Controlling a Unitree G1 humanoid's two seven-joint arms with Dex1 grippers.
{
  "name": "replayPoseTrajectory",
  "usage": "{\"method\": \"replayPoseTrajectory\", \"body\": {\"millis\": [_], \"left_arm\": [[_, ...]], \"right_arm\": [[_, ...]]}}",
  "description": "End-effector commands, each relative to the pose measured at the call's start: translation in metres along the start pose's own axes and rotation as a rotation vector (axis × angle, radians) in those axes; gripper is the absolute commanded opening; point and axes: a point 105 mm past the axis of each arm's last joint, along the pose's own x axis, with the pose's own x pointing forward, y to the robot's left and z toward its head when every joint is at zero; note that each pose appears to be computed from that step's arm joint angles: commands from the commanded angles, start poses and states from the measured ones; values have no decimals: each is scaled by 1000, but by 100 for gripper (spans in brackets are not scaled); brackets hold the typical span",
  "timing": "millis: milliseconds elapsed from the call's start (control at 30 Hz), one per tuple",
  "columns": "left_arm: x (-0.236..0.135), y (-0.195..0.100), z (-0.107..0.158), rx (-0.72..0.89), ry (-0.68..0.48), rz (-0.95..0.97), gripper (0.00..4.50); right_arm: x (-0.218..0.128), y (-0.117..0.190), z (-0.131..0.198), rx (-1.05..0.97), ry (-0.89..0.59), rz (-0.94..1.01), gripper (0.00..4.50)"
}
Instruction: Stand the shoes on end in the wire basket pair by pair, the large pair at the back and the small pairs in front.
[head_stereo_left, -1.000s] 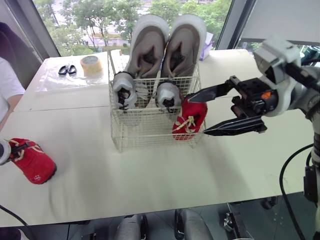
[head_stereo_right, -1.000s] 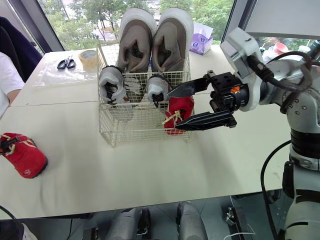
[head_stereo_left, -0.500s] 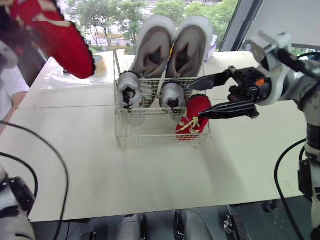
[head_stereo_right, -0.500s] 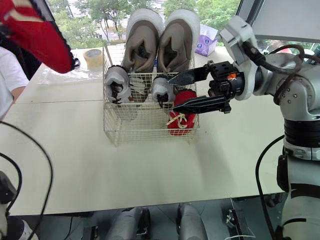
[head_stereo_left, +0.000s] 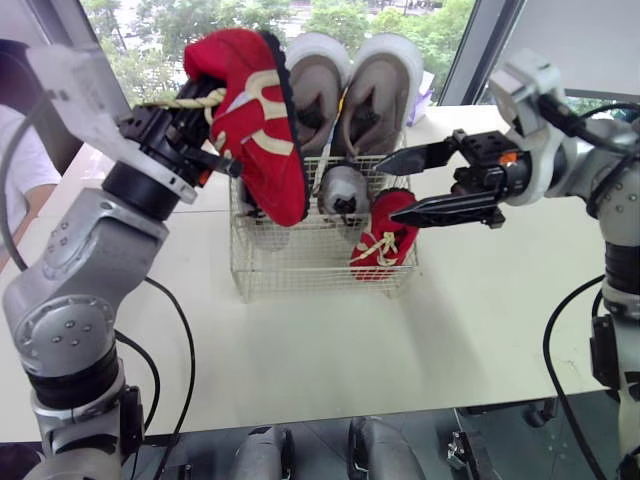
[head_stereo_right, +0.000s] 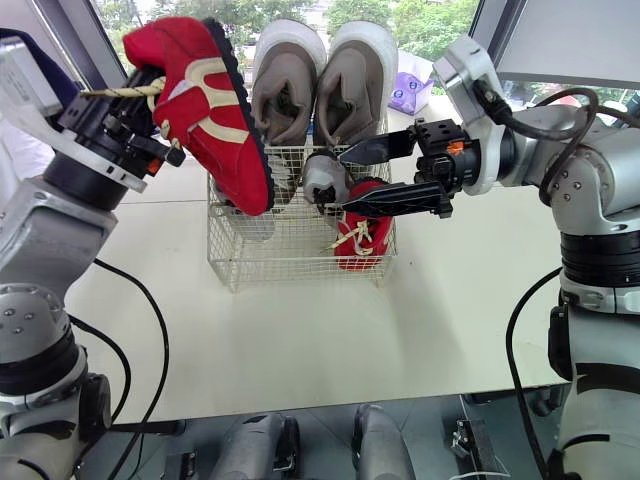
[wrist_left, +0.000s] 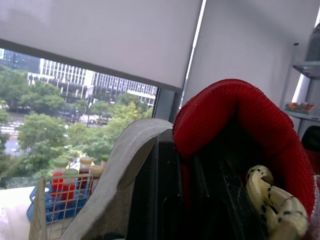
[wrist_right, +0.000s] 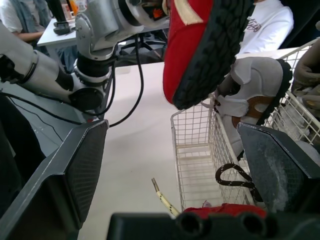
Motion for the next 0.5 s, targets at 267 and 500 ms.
{"method": "replayPoseTrajectory", "body": {"millis": [267,500], "left_arm": [[-6,-12,-52,195,91,-13,5],[-21,-10,-71,388,97,103,5]], "right_arm": [[-4,7,15,-39,-33,-42,450],[-5,7,16,-35,-46,-63,450]]}}
